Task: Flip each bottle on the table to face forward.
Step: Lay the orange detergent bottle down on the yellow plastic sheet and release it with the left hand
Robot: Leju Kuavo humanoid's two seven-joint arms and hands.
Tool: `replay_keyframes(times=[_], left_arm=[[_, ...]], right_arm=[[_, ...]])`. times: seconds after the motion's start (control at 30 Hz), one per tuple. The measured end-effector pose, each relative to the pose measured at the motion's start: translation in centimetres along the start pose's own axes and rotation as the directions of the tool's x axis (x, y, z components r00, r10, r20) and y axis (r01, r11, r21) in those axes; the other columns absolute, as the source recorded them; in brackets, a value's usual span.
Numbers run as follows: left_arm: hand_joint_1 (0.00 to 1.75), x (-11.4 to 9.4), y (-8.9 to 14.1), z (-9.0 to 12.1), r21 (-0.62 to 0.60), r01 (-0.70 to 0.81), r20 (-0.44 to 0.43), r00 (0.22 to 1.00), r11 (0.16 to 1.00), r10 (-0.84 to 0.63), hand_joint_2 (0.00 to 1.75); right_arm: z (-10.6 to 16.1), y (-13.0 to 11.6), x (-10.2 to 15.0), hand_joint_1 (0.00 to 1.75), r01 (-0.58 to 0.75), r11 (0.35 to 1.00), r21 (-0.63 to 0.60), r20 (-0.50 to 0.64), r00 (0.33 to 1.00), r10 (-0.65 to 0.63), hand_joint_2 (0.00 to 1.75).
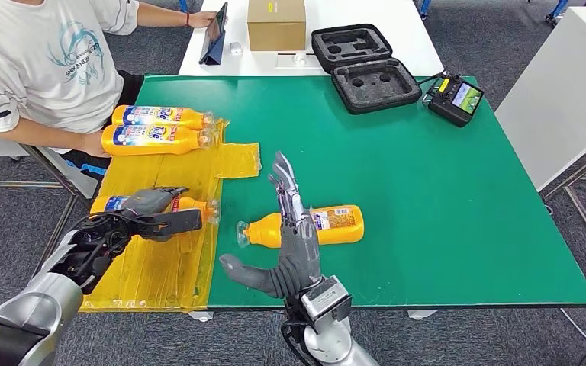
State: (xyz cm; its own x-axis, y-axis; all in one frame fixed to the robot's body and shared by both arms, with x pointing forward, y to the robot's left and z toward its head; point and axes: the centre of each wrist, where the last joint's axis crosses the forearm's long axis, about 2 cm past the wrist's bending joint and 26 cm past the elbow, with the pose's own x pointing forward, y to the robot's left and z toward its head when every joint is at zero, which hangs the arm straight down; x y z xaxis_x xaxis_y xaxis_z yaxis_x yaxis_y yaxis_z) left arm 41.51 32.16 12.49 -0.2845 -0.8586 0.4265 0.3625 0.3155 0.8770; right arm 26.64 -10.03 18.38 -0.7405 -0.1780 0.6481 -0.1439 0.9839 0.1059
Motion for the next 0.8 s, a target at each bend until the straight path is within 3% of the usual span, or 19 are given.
replay_keyframes(times=[0.03,0.17,0.33,0.43,0.57,0.8], left_arm=[[0.01,0.0,0.0,0.0,0.000,0.000,0.000,1.000,1.000,0.000,1.75],[0.00,0.0,-0.1,0.0,-0.011,-0.027,0.004,1.000,1.000,0.027,0.00],[0.00,-0.2,0.0,0.1,-0.068,-0.231,0.041,0.971,0.971,0.234,0.00],[0.00,-0.4,0.4,0.2,-0.106,-0.428,0.061,0.898,0.898,0.435,0.00],[0.00,-0.5,0.2,0.4,-0.087,-0.676,0.110,0.724,0.732,0.681,0.00],[0.00,-0.2,-1.6,0.8,0.162,-0.927,0.259,0.372,0.340,0.891,0.00]], right_arm=[[0.0,0.0,0.0,0.00,0.000,1.000,0.001,-0.001,1.000,0.000,1.75],[0.1,0.0,-0.1,0.00,0.002,1.000,0.004,-0.004,1.000,-0.002,1.75],[0.3,0.0,-0.3,0.00,0.003,1.000,0.016,-0.014,1.000,-0.003,1.75],[0.5,0.0,-0.5,0.00,-0.002,1.000,0.020,-0.025,1.000,0.003,1.75],[0.7,0.2,-0.9,0.00,-0.015,0.999,0.030,-0.038,0.999,0.016,1.75],[1.1,0.4,-1.4,0.00,-0.044,0.998,0.048,-0.054,0.997,0.046,1.75]])
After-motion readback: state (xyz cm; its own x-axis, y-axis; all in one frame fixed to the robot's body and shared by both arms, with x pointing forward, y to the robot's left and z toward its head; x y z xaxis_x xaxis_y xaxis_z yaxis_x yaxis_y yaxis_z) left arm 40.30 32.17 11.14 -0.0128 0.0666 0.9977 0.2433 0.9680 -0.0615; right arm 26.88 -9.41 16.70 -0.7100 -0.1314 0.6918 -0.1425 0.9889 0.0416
